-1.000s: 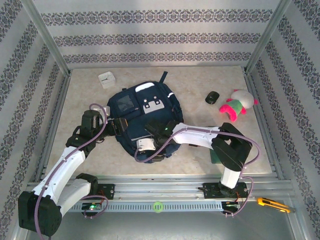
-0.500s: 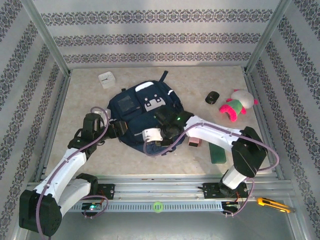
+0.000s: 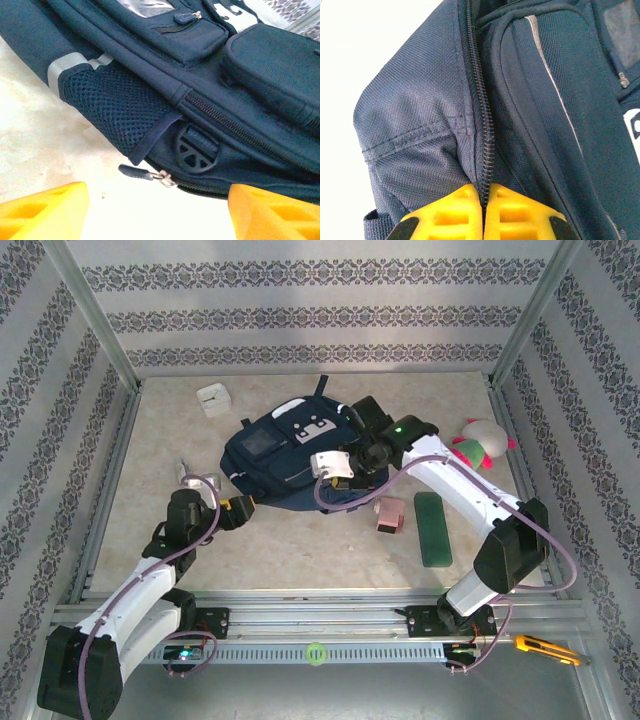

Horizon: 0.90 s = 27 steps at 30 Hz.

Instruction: Pack the student bag

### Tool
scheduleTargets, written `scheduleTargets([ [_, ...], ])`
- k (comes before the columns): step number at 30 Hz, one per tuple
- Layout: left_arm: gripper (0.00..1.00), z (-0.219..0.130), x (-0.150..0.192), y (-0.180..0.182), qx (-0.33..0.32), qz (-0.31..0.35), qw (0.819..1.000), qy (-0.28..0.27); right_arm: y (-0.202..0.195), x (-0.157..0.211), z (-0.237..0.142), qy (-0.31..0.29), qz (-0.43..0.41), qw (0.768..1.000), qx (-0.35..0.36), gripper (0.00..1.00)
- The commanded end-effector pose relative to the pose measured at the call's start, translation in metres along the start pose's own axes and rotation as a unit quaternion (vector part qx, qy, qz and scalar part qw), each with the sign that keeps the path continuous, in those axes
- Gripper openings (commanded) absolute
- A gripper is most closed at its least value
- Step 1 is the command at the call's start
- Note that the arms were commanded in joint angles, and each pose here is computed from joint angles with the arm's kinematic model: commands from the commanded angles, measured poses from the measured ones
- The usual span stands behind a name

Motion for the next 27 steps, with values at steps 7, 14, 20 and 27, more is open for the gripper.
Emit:
scheduleTargets([
  [7,0.73,0.013,0.007,-0.010,0.099,0.095,0.988,-0.074,-0.013,-0.010,-0.051,-0.042,-0.031,0.999,0.002,0.00],
  [14,0.75,0.031,0.019,-0.017,0.153,0.150,0.975,-0.054,-0.018,-0.008,-0.058,-0.031,-0.039,0.999,-0.018,0.00],
  [20,0.76,0.047,0.025,-0.016,0.179,0.195,0.963,-0.050,-0.020,-0.011,-0.061,-0.038,-0.042,0.998,-0.019,0.00],
  [27,0.69,0.061,0.021,-0.020,0.226,0.223,0.944,-0.087,-0.022,-0.012,-0.061,-0.038,-0.043,0.998,-0.022,0.00],
])
Point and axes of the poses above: each hand's point on the last joint's axis, 136 mm out from that joint toward the fingers, its own z axis out along the fingers, its own y axis along the line the jaws close on, x = y × z, the point moved 10 cm from there along -z, back along the fingers, and after that the axes turned 14 degrees about z, right-handed, at the moved point
